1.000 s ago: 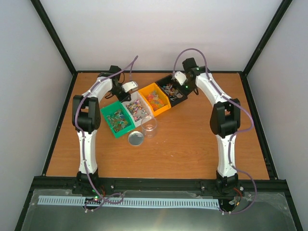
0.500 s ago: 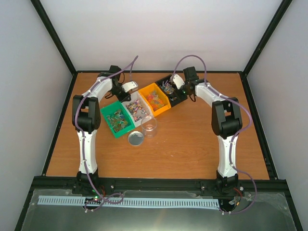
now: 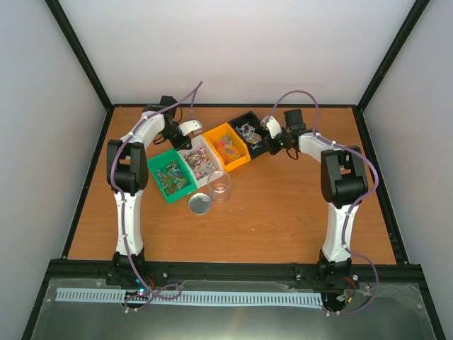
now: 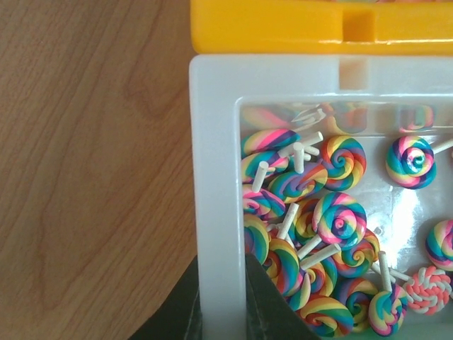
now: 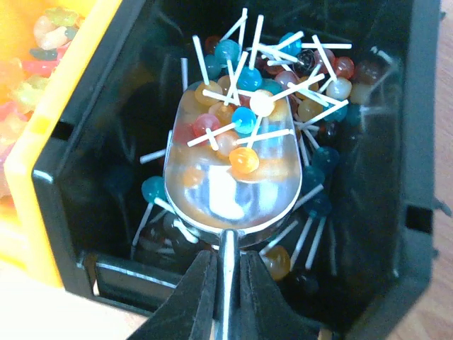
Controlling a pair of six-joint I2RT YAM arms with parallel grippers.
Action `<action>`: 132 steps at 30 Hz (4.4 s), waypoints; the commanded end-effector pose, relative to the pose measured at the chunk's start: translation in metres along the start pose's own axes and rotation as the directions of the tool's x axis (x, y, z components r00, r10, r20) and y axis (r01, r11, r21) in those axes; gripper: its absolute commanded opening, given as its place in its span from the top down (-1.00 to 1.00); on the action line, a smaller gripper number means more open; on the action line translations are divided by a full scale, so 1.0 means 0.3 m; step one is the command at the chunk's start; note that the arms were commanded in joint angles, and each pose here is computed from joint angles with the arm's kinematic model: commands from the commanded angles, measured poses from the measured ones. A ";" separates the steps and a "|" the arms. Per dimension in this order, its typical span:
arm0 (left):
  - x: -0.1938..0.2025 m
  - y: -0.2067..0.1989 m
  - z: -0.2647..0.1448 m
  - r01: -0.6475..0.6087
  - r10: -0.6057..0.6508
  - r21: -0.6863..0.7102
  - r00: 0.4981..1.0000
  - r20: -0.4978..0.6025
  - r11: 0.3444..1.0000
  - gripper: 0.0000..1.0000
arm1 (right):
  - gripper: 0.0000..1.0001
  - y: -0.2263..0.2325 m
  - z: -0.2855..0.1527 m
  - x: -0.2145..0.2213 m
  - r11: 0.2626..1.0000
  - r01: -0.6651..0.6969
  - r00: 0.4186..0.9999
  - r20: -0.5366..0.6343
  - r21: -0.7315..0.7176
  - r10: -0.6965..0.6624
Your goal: Pack the candies
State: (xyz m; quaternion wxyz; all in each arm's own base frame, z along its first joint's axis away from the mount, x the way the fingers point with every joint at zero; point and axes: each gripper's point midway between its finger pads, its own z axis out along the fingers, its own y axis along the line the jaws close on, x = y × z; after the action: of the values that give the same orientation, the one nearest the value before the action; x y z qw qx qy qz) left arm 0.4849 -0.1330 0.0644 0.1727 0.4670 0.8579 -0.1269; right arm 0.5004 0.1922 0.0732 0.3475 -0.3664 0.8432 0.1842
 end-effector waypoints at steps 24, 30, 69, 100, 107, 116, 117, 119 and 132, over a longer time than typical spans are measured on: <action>0.015 0.033 -0.064 -0.020 0.020 -0.008 1.000 -0.019 1.000 0.19 | 0.94 -0.021 -0.167 -0.049 0.999 -0.021 0.980 0.196 -0.031 0.027; 0.009 0.032 -0.093 -0.005 0.005 0.000 1.000 -0.005 1.000 -0.30 | 0.94 -0.009 -0.198 -0.030 1.000 0.015 0.980 0.199 -0.025 -0.009; -0.183 0.140 -0.596 0.455 -0.316 -0.185 0.807 0.499 0.871 -1.00 | 0.94 0.170 -0.517 -0.119 0.972 0.219 0.907 0.384 -0.082 -0.172; -0.116 -0.020 -0.579 0.423 -0.333 -0.090 0.812 0.480 0.902 -1.00 | 0.94 0.626 -0.580 -0.009 0.750 0.514 0.857 0.240 -0.416 -0.455; -0.111 -0.018 -0.575 0.432 -0.337 -0.098 0.809 0.481 0.897 -0.99 | 0.94 0.618 -0.549 0.020 0.737 0.512 0.854 0.167 -0.441 -0.493; -0.102 -0.025 -0.570 0.427 -0.335 -0.097 0.814 0.475 0.899 -1.00 | 0.94 0.605 -0.507 0.014 0.747 0.484 0.860 0.091 -0.455 -0.502; -0.102 -0.025 -0.573 0.426 -0.333 -0.100 0.814 0.475 0.899 -1.00 | 0.94 0.605 -0.501 0.017 0.748 0.477 0.862 0.080 -0.460 -0.500; -0.101 -0.025 -0.573 0.425 -0.332 -0.103 0.815 0.474 0.899 -0.99 | 0.94 0.607 -0.500 0.013 0.748 0.476 0.861 0.072 -0.463 -0.504; -0.101 -0.028 -0.555 0.431 -0.346 -0.081 0.810 0.474 0.898 -1.00 | 0.94 0.608 -0.487 0.011 0.751 0.483 0.844 0.012 -0.450 -0.536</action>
State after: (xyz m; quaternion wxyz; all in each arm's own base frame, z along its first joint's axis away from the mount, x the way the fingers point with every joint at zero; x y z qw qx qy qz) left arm 0.4630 -0.0967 0.2102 0.3561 0.2248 0.8893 -0.1783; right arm 0.2948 0.2253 0.1774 0.2452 -0.6589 0.6652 0.2514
